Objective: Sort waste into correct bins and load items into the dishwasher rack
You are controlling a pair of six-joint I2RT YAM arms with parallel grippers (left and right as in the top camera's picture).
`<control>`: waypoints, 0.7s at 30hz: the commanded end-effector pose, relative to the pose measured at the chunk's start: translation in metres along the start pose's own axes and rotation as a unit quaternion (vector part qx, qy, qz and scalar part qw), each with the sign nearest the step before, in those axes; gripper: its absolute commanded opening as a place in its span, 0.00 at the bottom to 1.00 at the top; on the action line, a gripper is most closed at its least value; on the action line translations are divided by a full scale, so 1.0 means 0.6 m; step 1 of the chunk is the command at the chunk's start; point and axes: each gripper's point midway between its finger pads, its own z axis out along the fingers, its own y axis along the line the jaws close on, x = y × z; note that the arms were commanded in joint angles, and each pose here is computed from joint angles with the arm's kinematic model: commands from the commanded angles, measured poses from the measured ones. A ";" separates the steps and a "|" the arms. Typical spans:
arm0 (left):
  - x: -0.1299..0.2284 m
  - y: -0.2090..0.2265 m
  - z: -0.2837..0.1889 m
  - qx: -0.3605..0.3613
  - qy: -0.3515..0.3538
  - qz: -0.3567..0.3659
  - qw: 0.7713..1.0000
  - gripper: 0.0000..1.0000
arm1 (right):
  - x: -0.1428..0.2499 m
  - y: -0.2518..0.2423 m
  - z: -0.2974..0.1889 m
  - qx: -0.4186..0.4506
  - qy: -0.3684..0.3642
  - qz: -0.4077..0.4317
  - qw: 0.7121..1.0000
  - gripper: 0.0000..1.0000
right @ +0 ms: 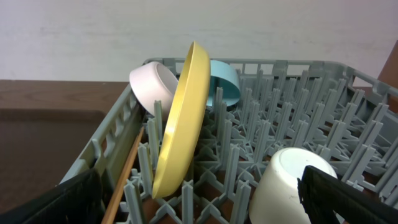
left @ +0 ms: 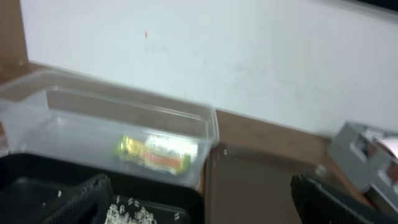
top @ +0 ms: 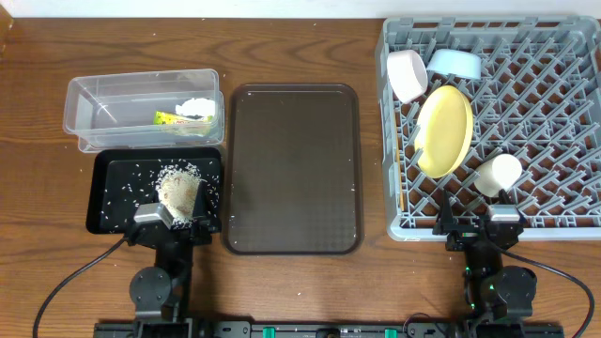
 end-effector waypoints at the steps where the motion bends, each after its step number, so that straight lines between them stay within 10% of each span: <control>1: 0.016 0.015 0.002 -0.020 0.005 0.022 1.000 0.94 | 0.001 -0.005 0.000 0.008 0.000 -0.007 1.000 0.99; 21: 0.071 0.027 -0.002 -0.032 0.073 0.025 0.997 0.94 | 0.001 -0.005 0.000 0.008 0.000 -0.007 1.000 0.99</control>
